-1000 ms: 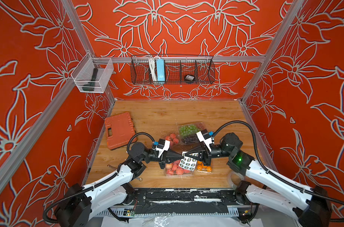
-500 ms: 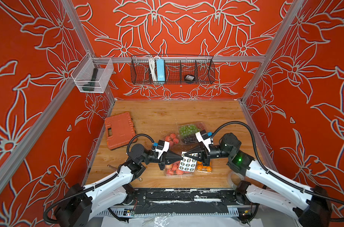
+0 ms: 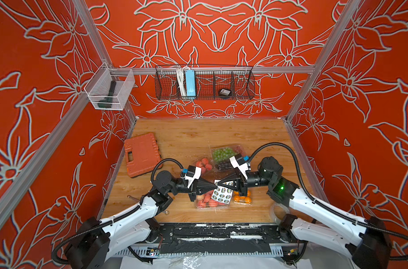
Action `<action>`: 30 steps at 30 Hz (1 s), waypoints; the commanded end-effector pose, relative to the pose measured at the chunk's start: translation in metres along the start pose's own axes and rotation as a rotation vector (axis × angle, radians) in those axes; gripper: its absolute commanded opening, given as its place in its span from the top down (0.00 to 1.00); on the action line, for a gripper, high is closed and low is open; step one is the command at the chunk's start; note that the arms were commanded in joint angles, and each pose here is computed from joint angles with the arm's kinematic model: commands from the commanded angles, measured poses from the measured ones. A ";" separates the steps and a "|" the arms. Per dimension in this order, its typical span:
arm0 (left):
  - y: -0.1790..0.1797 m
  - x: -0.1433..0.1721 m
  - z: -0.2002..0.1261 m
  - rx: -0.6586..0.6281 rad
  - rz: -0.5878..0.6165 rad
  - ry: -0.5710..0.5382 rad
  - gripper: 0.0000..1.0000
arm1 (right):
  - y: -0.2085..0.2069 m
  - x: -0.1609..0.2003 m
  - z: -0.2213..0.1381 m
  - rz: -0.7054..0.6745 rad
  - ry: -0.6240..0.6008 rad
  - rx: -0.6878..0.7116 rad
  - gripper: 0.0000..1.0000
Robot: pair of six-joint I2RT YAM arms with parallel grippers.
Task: Label fruit boxes
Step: Adjust the label sticker.
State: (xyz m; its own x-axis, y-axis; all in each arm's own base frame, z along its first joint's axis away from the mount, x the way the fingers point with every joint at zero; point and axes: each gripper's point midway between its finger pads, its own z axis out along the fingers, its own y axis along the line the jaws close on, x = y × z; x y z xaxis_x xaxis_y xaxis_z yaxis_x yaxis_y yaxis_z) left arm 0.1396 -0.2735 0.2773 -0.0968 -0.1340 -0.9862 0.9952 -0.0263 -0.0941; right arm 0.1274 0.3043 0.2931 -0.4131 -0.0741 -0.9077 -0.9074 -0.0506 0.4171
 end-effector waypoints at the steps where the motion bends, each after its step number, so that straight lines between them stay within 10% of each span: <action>1: 0.007 -0.014 0.001 -0.031 0.032 -0.043 1.00 | 0.015 -0.004 -0.002 -0.021 0.000 -0.058 1.00; 30: 0.015 -0.009 -0.004 -0.080 0.006 -0.029 1.00 | 0.010 -0.001 -0.003 -0.025 0.002 -0.031 1.00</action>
State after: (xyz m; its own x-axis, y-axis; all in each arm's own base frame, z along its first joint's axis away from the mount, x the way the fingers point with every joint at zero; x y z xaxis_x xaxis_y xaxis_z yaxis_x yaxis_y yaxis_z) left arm 0.1495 -0.2717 0.2737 -0.1184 -0.1286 -0.9846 0.9924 0.0185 -0.1217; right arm 0.1246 0.3026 0.2959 -0.4075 -0.0714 -0.9104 -0.9092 -0.0609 0.4118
